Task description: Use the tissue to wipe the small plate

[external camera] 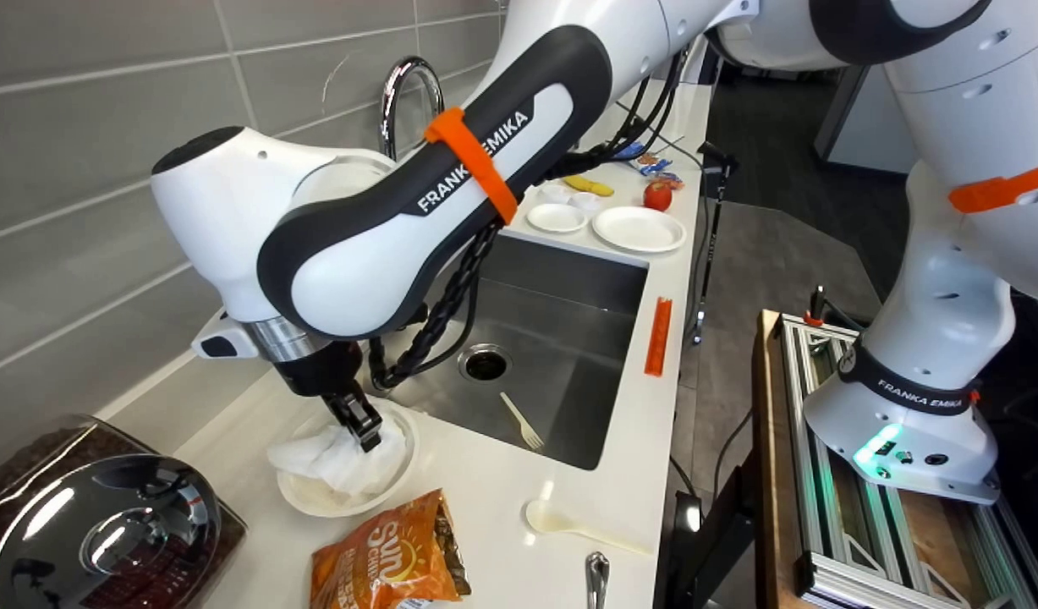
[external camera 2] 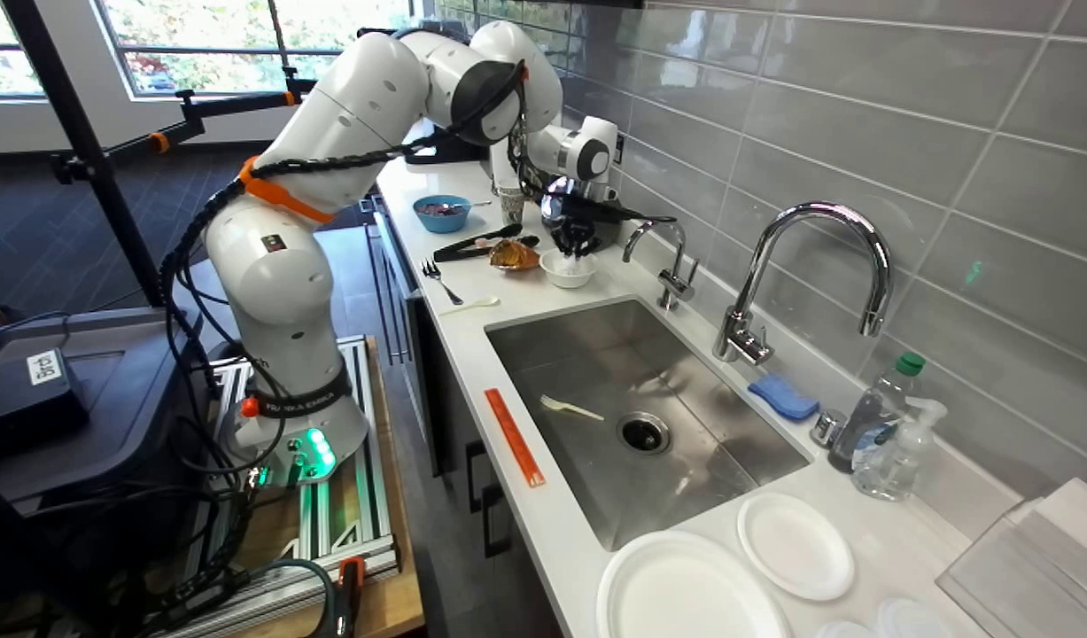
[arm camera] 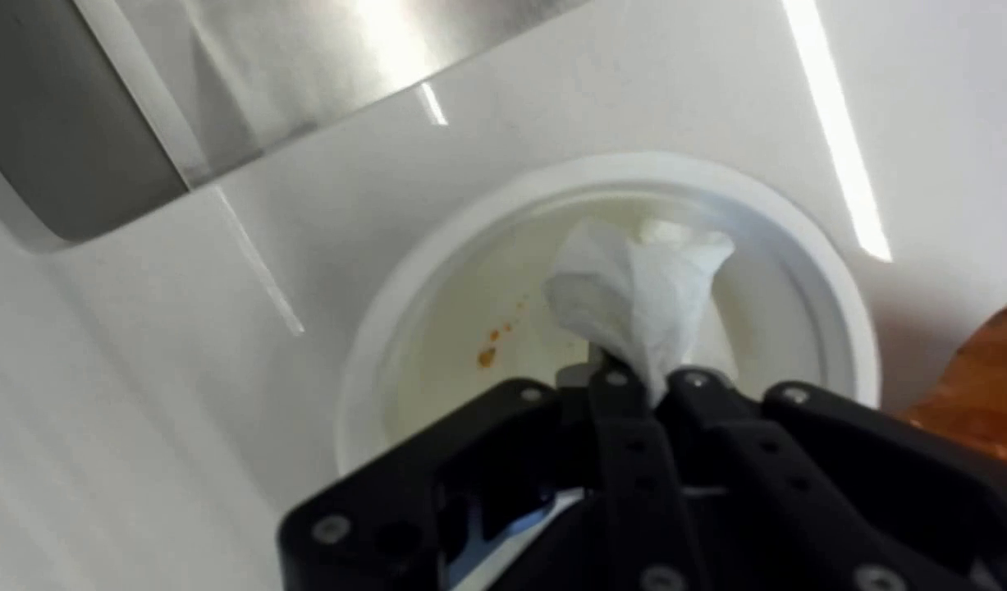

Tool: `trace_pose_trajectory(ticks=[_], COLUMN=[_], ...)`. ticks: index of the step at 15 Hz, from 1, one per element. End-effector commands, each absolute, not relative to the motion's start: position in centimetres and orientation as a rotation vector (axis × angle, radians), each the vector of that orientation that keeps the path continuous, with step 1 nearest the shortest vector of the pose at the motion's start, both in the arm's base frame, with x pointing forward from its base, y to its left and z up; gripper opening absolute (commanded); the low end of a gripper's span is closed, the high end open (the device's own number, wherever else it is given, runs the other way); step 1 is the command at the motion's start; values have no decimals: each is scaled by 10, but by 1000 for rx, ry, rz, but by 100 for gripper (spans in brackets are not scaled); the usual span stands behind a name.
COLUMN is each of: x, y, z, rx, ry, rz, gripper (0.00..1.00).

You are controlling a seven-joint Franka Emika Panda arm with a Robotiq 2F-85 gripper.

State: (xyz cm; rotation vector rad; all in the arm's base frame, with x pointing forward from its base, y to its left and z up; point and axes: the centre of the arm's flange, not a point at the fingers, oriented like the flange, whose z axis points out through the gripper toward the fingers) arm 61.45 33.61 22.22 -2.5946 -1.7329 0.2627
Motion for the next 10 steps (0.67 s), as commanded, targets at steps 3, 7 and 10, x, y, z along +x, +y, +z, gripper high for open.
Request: trace_pose_trajectory(ticks=[3, 7, 10], x=[620, 629, 628], y=[347, 336, 328], z=[224, 224, 222], rx=[-2541, -2684, -2728], ry=[-1694, -1641, -1653], rz=[171, 92, 167], gripper=[1, 1, 1])
